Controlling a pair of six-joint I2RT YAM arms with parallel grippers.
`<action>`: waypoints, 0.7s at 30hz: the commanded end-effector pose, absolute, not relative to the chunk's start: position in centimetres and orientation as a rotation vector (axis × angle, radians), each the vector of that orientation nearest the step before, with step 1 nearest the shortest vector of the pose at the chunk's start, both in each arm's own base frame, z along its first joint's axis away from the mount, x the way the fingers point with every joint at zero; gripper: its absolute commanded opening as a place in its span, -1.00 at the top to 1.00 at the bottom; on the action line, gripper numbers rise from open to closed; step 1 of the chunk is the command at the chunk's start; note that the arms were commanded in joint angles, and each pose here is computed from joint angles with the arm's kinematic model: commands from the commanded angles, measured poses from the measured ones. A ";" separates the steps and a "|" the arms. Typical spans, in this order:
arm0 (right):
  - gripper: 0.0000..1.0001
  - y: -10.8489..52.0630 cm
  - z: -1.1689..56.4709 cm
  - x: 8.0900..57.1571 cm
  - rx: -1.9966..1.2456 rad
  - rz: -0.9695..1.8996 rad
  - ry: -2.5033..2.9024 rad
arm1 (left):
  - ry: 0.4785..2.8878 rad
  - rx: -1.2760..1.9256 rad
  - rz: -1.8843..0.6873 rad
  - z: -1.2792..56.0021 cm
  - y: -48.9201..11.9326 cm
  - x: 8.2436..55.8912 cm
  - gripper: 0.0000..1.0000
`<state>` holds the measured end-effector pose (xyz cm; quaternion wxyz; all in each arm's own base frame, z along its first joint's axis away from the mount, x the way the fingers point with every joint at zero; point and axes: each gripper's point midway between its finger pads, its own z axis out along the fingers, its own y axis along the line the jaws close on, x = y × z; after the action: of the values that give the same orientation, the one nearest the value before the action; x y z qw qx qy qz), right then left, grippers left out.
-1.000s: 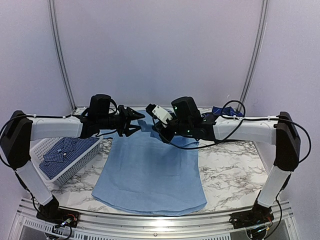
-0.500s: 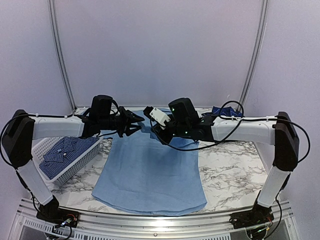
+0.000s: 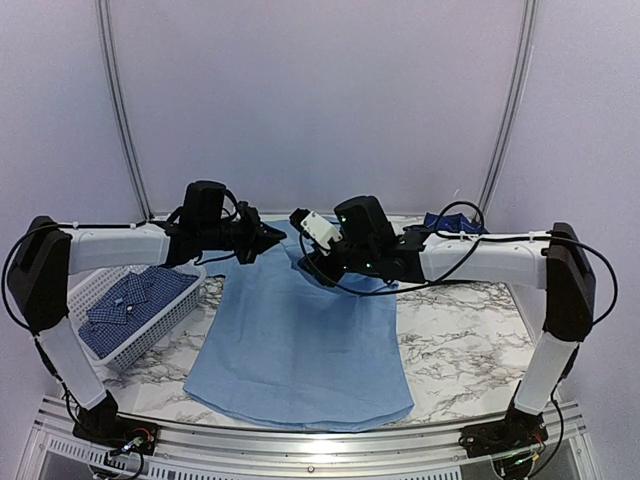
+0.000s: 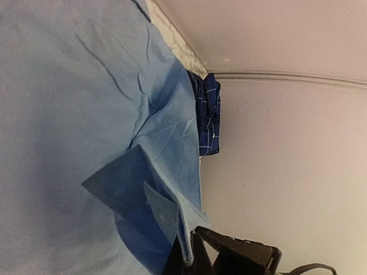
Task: Fold and stack the long sleeve shirts
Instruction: Pass from the right arm to the left, then pick up the corner of the shirt from the center of the board.
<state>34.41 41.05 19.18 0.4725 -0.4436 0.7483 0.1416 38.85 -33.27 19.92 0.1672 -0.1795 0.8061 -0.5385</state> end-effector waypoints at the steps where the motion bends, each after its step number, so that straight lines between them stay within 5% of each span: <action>1: -0.16 40.1 22.1 35.3 -0.921 0.338 1.860 | 2.170 -0.345 -1.437 24.9 -32.2 41.6 1.00; 11: -0.31 32.7 21.2 33.9 -0.558 0.342 2.131 | 2.094 -0.246 -0.954 30.2 -27.1 45.3 1.00; 21: -0.27 26.3 14.9 27.0 -0.354 0.349 2.442 | 2.081 -0.343 -0.838 29.6 -23.1 45.5 1.00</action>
<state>30.26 29.03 17.73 0.3864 -0.1915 0.8920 0.1355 46.15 -25.30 28.57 0.3995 -0.1348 0.8296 -0.3661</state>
